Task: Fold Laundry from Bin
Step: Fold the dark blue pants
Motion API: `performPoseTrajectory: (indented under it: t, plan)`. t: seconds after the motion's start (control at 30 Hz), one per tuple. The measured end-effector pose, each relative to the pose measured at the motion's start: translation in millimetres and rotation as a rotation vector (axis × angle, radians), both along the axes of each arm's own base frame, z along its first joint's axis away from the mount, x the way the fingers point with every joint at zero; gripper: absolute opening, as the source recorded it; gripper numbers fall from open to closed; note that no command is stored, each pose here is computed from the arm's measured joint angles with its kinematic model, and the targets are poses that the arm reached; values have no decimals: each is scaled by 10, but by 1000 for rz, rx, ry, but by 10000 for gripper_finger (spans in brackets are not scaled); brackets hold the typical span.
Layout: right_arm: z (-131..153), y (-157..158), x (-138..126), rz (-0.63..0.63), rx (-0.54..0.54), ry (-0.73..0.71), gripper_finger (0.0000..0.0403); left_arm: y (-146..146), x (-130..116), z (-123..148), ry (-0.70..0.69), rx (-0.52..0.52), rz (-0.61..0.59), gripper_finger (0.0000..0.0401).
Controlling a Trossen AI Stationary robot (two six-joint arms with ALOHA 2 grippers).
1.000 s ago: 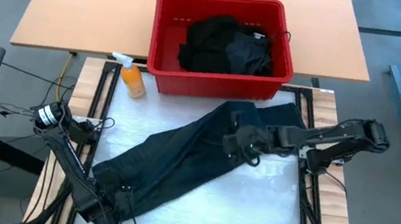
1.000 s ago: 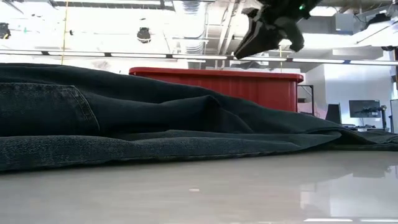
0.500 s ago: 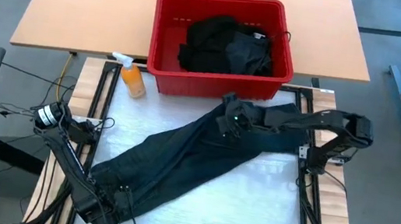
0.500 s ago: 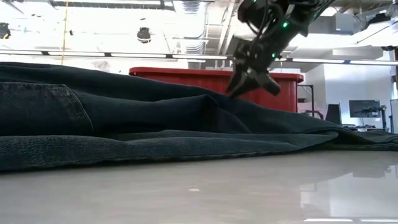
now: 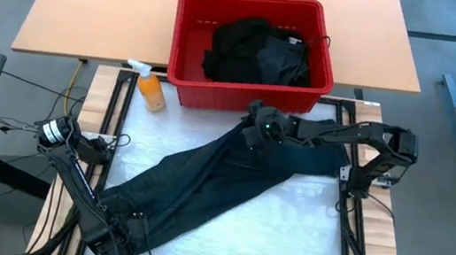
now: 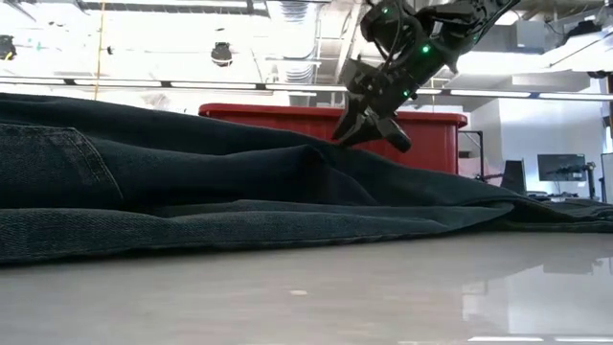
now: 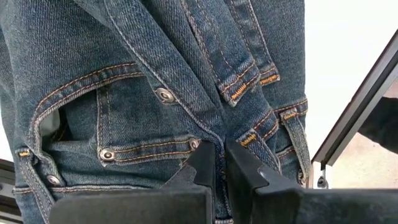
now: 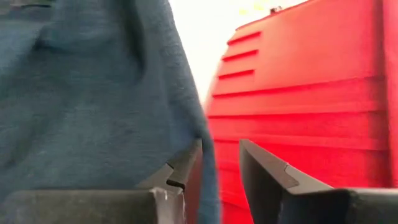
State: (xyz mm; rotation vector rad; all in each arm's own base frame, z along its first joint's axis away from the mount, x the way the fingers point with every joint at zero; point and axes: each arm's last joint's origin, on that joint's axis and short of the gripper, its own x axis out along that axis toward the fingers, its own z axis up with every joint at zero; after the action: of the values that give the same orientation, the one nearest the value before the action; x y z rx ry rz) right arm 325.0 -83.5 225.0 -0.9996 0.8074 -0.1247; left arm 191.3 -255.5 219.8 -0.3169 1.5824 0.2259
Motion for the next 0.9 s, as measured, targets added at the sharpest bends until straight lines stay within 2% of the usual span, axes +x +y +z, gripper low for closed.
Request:
performPoseTrajectory:
  t: [0.23,0.37,0.43,0.5,0.6,0.7,0.77,0.83,0.9]
  plan:
    - [-220,-18,70,16,10,76,123,3,-2,0,2,3,13,0]
    - [-273,34,79,14,-15,121,77,13,-9,-1,8,16,15,0]
    - [-218,58,48,2,-37,127,36,40,-29,-1,28,43,11,0]
    - [-115,64,8,-17,-68,110,17,81,-60,9,60,86,-4,0]
    - [40,58,-67,-58,-151,106,21,187,-91,103,125,186,-45,0]
    - [241,36,-134,-144,-293,78,17,321,-98,276,174,320,-89,0]
    - [385,18,-159,-221,-350,6,17,379,-58,361,133,337,-137,0]
    - [480,32,-174,-263,-341,-73,17,461,-48,460,61,346,-145,0]
    - [483,144,-192,-269,-290,-90,17,517,-32,522,22,351,-75,0]
